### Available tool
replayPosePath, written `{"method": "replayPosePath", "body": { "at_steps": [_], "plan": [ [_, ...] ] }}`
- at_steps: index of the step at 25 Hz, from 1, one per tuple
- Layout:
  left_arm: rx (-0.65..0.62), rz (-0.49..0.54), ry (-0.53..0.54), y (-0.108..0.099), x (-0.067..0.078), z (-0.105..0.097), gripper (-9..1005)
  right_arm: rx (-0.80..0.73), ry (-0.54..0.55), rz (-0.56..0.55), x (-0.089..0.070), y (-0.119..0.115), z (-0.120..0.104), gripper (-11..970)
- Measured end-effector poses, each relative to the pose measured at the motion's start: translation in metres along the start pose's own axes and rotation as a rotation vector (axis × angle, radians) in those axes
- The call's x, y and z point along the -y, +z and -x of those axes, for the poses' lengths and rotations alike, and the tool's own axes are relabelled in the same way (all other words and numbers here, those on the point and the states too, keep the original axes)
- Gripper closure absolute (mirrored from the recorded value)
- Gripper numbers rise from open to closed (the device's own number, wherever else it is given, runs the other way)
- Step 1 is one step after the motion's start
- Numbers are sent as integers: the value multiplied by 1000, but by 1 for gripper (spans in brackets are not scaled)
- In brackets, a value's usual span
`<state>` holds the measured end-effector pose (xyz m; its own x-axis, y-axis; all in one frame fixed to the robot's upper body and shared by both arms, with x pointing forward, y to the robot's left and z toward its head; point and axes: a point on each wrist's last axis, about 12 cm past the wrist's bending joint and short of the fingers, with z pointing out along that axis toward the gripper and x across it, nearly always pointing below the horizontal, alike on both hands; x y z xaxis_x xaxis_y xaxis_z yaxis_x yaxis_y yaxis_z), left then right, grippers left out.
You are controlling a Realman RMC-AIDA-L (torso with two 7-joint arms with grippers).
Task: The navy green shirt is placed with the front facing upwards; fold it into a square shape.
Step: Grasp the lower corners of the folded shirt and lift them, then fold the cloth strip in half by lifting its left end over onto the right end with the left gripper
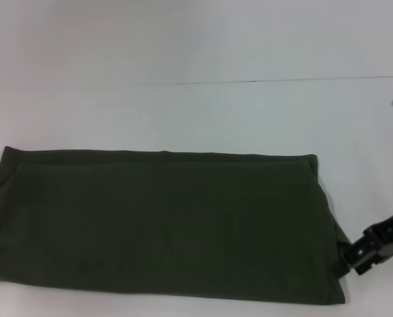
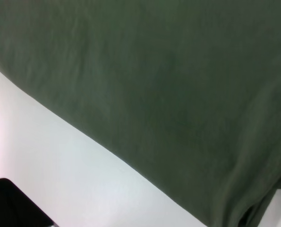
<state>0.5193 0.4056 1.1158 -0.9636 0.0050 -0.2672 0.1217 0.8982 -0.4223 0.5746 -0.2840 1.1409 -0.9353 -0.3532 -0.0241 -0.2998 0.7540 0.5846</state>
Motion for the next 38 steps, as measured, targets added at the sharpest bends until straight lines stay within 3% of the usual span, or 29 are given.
{"method": "replayPosePath", "body": {
  "at_steps": [4,8,11,14,18,23,25,28,34,38],
  "plan": [
    [1,-3,3,0,1,2,970,102,-3,64,0,-20,2,256],
    [3,-4,6,-1,2,3,969,338,-77,261,-4,-34,6,244],
    [1,-3,6,-1,2,3,968,510,-164,425,-4,-28,4,234],
    [-2,-2,-5,0,1,1,966,656,-239,496,-1,-9,0,225],
    [-17,1,-28,1,0,-2,963,811,-323,467,2,18,-5,213],
    [-24,15,-65,0,-3,-8,960,867,-416,427,-2,41,-9,197],
    [-13,25,-81,-2,-5,-8,914,874,-435,414,-3,47,-8,191],
    [-7,30,-98,-3,-5,-8,846,877,-426,402,-2,53,-7,15],
    [54,44,-142,-8,-8,-2,724,893,-440,403,-3,57,-8,14],
    [122,17,-149,-14,-5,13,643,908,-444,409,-3,58,-8,14]
  ]
}}
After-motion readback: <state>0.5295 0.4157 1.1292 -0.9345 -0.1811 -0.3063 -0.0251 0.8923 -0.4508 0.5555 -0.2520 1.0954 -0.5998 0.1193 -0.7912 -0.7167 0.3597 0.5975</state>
